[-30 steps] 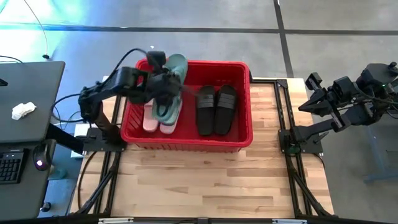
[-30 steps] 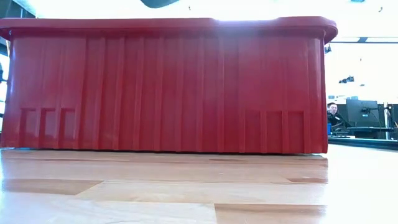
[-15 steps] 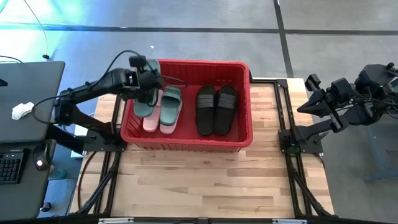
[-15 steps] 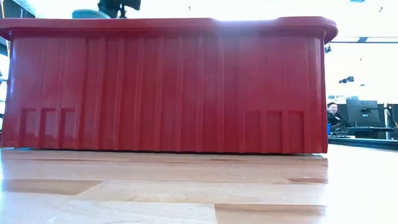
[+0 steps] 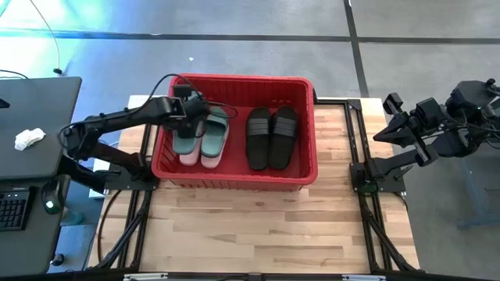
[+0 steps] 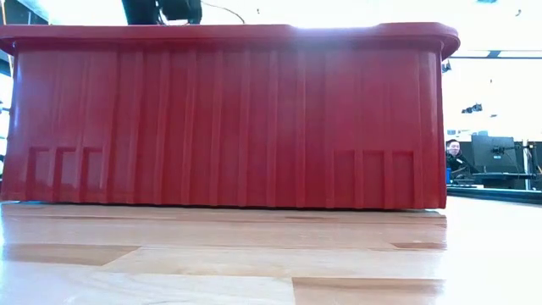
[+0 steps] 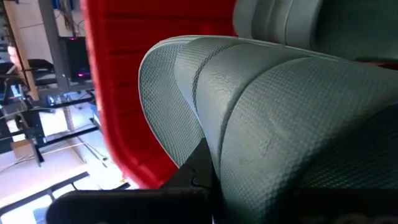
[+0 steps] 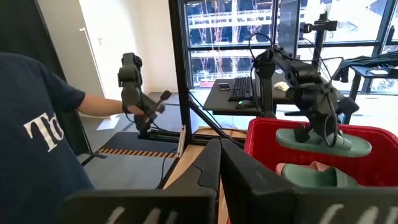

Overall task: Pick and place slides into bin
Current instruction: Put the green slide into the red bin

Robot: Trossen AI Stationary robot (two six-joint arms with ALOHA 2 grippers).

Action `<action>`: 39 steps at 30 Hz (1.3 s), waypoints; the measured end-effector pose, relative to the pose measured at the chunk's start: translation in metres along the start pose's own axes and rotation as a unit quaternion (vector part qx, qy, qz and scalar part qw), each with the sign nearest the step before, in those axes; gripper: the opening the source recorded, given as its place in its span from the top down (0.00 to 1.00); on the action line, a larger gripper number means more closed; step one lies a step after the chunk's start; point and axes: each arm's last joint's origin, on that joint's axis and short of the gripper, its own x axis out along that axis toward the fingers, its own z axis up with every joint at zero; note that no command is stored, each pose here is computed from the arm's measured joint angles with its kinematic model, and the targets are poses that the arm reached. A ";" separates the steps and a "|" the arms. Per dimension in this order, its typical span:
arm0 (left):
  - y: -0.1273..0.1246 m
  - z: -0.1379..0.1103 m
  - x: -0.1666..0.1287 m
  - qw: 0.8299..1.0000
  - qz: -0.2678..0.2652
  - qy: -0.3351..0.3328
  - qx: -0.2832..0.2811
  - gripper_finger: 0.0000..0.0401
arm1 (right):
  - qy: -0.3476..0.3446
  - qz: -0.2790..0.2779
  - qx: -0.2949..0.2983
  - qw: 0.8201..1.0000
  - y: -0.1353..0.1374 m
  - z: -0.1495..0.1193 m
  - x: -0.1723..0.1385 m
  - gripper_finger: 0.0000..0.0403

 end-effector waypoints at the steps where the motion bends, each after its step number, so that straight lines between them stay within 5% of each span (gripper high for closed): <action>1: -0.003 0.002 0.004 1.000 -0.001 -0.001 0.007 1.00 | 0.000 0.000 0.000 1.000 0.000 0.000 0.000 1.00; 15: -0.019 0.000 0.053 0.997 -0.030 0.059 0.031 1.00 | 0.000 0.000 0.000 1.000 0.000 0.000 0.000 1.00; 39: -0.038 0.021 0.085 0.991 -0.091 0.076 0.060 0.99 | 0.000 0.000 0.000 1.000 0.000 0.000 0.000 1.00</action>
